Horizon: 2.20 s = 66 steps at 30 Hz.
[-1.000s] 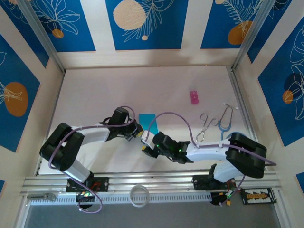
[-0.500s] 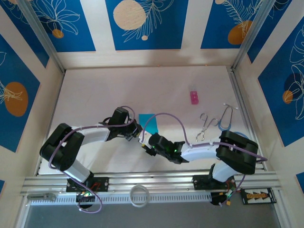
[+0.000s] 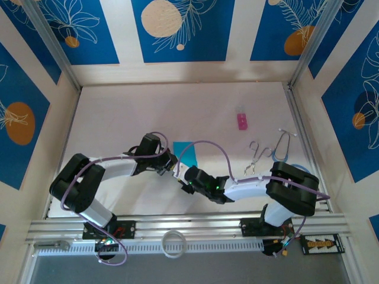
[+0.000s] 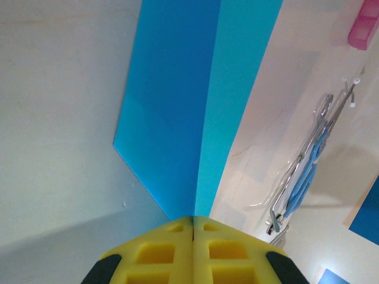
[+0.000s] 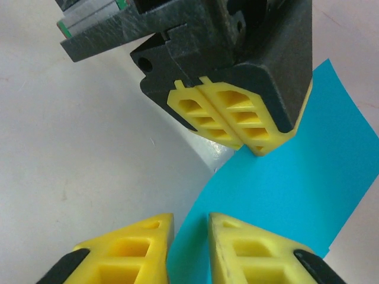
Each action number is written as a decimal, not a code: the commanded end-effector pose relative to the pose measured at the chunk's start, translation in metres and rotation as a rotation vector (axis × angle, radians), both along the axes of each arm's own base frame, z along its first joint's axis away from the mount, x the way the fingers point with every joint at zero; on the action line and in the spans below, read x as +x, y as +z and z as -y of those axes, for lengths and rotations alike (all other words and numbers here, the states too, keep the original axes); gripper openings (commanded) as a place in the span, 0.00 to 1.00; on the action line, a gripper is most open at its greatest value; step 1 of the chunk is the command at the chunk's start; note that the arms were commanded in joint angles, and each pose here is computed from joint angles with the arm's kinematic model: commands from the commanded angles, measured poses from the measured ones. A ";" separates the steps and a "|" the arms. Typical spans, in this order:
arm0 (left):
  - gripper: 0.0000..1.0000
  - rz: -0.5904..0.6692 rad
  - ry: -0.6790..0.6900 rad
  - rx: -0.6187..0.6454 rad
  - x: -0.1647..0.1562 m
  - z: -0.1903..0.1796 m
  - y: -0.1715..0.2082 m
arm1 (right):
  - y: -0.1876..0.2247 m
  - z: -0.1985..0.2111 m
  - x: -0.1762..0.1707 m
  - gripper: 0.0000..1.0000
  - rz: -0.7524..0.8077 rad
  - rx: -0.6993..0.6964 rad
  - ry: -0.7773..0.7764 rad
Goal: Fold a paper plane with a square sheet of paper (pick it up from the middle)
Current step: Third fold the triangle at the center of the table.
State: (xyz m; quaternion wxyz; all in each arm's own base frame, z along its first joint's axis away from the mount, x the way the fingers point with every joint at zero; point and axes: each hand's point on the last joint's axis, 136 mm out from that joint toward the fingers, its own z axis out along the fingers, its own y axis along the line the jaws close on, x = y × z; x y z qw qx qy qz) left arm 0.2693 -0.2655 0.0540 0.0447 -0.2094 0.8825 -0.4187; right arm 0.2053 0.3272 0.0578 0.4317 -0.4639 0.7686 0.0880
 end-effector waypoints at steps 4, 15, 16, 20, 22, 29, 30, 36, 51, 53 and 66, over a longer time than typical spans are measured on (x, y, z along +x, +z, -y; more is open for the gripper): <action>0.00 0.018 0.004 -0.013 0.000 0.000 0.005 | 0.017 -0.006 0.011 0.18 0.019 0.061 -0.042; 0.00 0.027 0.004 0.007 -0.001 -0.003 0.004 | 0.018 0.001 0.017 0.06 -0.001 0.079 -0.097; 0.02 0.028 0.003 0.010 -0.001 -0.004 0.004 | 0.017 0.001 0.017 0.05 -0.014 0.083 -0.102; 0.19 0.036 0.009 0.029 0.001 -0.010 0.004 | 0.016 0.004 0.017 0.02 -0.056 0.103 -0.111; 0.25 0.045 0.015 0.046 0.004 -0.017 0.007 | 0.015 0.003 0.014 0.02 -0.088 0.118 -0.094; 0.32 0.154 0.002 0.124 0.027 -0.044 0.039 | 0.021 -0.005 0.000 0.02 -0.320 0.273 -0.022; 0.32 0.176 -0.017 0.126 0.032 -0.043 0.046 | 0.022 -0.007 -0.002 0.02 -0.364 0.303 -0.008; 0.25 0.236 -0.226 0.060 0.058 -0.008 0.066 | 0.025 -0.008 0.005 0.02 -0.593 0.421 -0.071; 0.12 0.115 -0.478 0.132 0.077 0.022 0.004 | 0.014 -0.004 0.007 0.02 -0.761 0.475 -0.113; 0.11 0.091 -0.487 0.149 0.071 0.020 -0.008 | 0.012 -0.004 0.006 0.02 -0.769 0.475 -0.115; 0.10 0.002 -0.530 0.279 0.054 0.002 -0.056 | 0.000 0.001 0.008 0.02 -0.900 0.508 -0.130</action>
